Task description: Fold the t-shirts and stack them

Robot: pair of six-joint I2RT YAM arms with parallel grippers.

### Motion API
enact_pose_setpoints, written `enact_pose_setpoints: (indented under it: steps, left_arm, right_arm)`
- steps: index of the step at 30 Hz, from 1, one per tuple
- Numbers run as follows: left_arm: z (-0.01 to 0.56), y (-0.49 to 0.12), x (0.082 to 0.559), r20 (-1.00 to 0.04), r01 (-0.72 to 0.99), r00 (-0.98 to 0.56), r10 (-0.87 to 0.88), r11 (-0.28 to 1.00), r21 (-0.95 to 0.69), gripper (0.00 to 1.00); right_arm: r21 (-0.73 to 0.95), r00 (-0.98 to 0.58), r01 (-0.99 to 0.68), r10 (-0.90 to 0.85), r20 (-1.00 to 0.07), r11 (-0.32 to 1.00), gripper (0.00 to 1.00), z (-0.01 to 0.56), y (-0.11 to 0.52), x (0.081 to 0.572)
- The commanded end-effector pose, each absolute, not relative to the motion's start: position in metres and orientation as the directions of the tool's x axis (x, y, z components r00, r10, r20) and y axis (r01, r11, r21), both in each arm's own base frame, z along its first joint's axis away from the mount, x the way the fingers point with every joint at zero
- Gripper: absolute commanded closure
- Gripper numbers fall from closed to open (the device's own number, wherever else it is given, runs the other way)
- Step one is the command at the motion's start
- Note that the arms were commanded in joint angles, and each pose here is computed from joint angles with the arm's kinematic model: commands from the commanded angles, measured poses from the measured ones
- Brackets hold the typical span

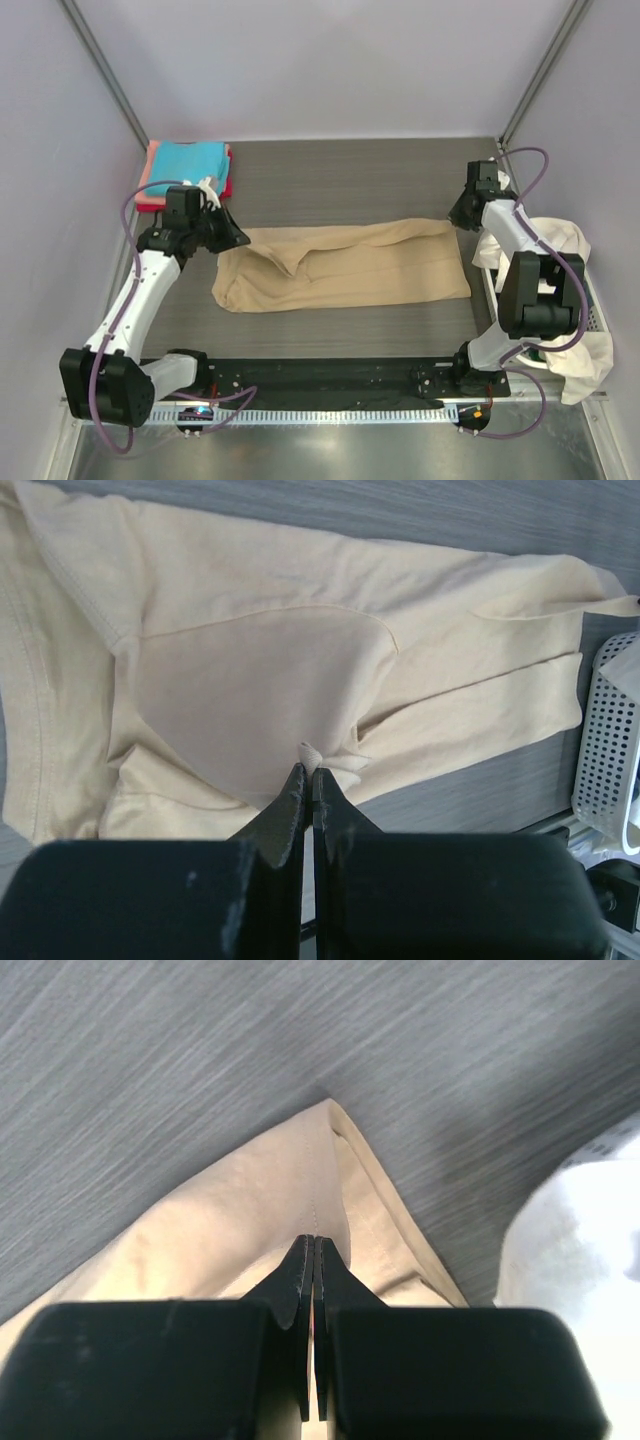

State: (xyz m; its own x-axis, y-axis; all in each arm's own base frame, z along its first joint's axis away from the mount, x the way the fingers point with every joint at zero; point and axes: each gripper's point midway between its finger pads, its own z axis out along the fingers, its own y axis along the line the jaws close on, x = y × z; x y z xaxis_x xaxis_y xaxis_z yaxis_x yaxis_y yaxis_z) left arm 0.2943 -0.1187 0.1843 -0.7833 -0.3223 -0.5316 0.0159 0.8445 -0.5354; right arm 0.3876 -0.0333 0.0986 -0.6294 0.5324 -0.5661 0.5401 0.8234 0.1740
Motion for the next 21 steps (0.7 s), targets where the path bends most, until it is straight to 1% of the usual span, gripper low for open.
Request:
enact_pose_setpoints:
  steps: [1, 5, 9, 11, 12, 13, 14, 15, 16, 17, 18, 19, 20, 21]
  left_arm:
    - [0.182, -0.114, 0.282, -0.529, -0.007, -0.782, -0.33, 0.853, -0.522, 1.0]
    - [0.171, -0.108, 0.269, -0.515, -0.027, -0.795, -0.322, 0.866, -0.499, 1.0]
    - [0.168, -0.094, 0.26, -0.538, -0.066, -0.777, -0.328, 0.892, -0.448, 1.0]
    - [0.165, -0.093, 0.255, -0.53, -0.071, -0.782, -0.327, 0.892, -0.446, 1.0]
    - [0.166, -0.094, 0.253, -0.528, -0.066, -0.785, -0.324, 0.891, -0.45, 0.99]
    - [0.163, -0.095, 0.249, -0.514, -0.069, -0.794, -0.324, 0.889, -0.453, 0.94]
    - [0.161, -0.097, 0.243, -0.495, -0.069, -0.808, -0.32, 0.886, -0.459, 0.87]
    - [0.16, -0.098, 0.238, -0.484, -0.07, -0.814, -0.319, 0.883, -0.464, 0.74]
    - [0.159, -0.098, 0.231, -0.476, -0.07, -0.82, -0.319, 0.88, -0.47, 0.67]
    - [0.16, -0.097, 0.227, -0.479, -0.073, -0.817, -0.32, 0.882, -0.465, 0.51]
    - [0.163, -0.096, 0.225, -0.485, -0.08, -0.81, -0.331, 0.88, -0.468, 0.45]
    - [0.168, -0.095, 0.223, -0.503, -0.073, -0.794, -0.34, 0.876, -0.477, 0.42]
    - [0.171, -0.094, 0.223, -0.515, -0.076, -0.783, -0.348, 0.876, -0.476, 0.39]
    - [0.174, -0.093, 0.223, -0.519, -0.086, -0.774, -0.364, 0.871, -0.483, 0.39]
  right_arm:
    - [0.191, -0.575, 0.554, 0.538, -0.616, 0.81, 0.99, 0.116, -0.044, 0.387]
    - [0.195, -0.578, 0.574, 0.562, -0.592, 0.795, 0.99, 0.107, -0.051, 0.383]
    - [0.207, -0.571, 0.598, 0.593, -0.568, 0.774, 0.99, 0.098, -0.056, 0.38]
    - [0.203, -0.578, 0.6, 0.595, -0.559, 0.773, 0.99, 0.094, -0.056, 0.379]
    - [0.205, -0.58, 0.604, 0.601, -0.549, 0.77, 0.99, 0.091, -0.054, 0.378]
    - [0.205, -0.586, 0.603, 0.602, -0.542, 0.771, 0.99, 0.087, -0.053, 0.377]
    - [0.204, -0.588, 0.604, 0.604, -0.538, 0.77, 0.98, 0.086, -0.053, 0.376]
    - [0.197, -0.59, 0.609, 0.605, -0.534, 0.768, 0.93, 0.083, -0.053, 0.373]
    - [0.199, -0.588, 0.609, 0.605, -0.537, 0.768, 0.66, 0.084, -0.053, 0.372]
    - [0.203, -0.583, 0.61, 0.607, -0.54, 0.766, 0.51, 0.086, -0.053, 0.371]
    - [0.206, -0.579, 0.609, 0.608, -0.544, 0.766, 0.38, 0.088, -0.053, 0.37]
    - [0.209, -0.574, 0.608, 0.606, -0.551, 0.766, 0.26, 0.091, -0.053, 0.37]
    - [0.22, -0.561, 0.598, 0.599, -0.572, 0.77, 0.23, 0.101, -0.051, 0.371]
    - [0.219, -0.548, 0.596, 0.59, -0.593, 0.773, 0.22, 0.109, -0.051, 0.373]
